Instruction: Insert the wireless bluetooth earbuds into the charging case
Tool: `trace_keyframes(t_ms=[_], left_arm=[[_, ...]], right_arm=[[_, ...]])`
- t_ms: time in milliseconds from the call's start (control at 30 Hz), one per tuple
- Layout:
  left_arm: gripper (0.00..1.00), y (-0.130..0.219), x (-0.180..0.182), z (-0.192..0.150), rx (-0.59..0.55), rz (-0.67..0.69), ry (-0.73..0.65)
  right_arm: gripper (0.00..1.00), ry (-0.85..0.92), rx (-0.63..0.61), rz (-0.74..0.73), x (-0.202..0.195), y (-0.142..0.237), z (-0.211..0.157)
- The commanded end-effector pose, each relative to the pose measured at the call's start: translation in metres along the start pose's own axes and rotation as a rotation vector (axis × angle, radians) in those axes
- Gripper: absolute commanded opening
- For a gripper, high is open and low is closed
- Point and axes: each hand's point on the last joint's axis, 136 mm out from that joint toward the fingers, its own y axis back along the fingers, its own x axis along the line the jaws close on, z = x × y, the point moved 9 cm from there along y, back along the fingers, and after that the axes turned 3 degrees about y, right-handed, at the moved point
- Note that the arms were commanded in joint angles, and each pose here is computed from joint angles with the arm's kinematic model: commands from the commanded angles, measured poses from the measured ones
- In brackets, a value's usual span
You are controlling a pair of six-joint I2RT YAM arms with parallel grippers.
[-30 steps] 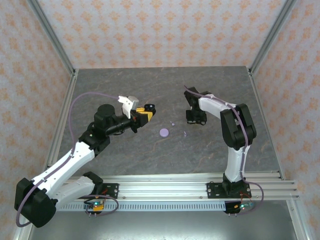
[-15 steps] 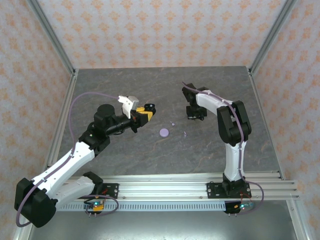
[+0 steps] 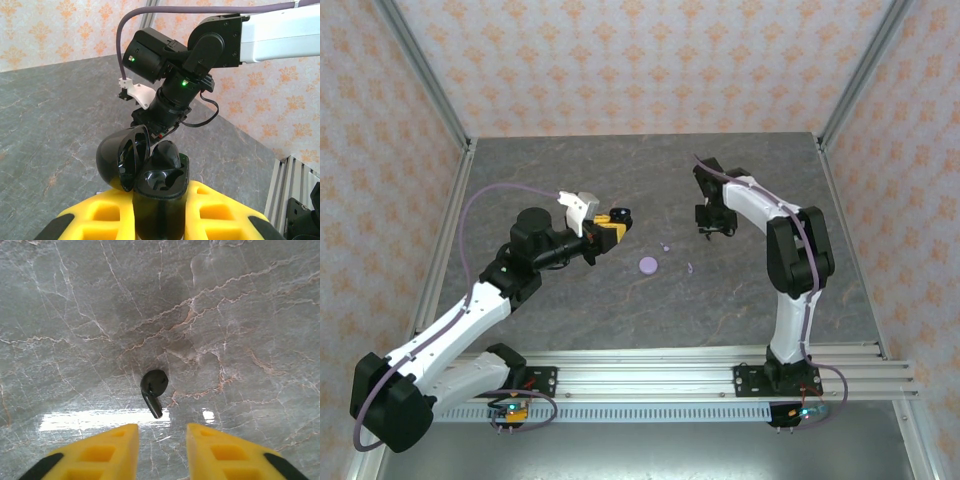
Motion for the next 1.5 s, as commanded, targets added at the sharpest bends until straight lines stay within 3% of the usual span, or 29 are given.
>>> trace_keyframes(t_ms=[0,167,333,600,1467], left_arm=[[0.08,0.001,-0.008,0.01,-0.022,-0.029,-0.038],[0.08,0.001,-0.009,0.009,-0.021,-0.026,-0.039],[0.08,0.002,-0.009,0.008,-0.015,-0.021,-0.041],[0.08,0.004,-0.009,0.007,-0.016,-0.015,-0.044],[0.08,0.004,-0.008,0.007,-0.011,-0.004,-0.04]], right_arm=[[0.36,0.002,0.039,0.046,0.0,-0.003,0.004],[0.39,-0.016,0.053,0.069,-0.001,-0.009,0.009],[0.35,-0.02,0.067,0.082,0.001,-0.014,0.015],[0.34,-0.013,0.073,0.023,-0.002,-0.017,0.022],[0.34,0.11,0.205,-0.004,0.0,-0.039,0.026]])
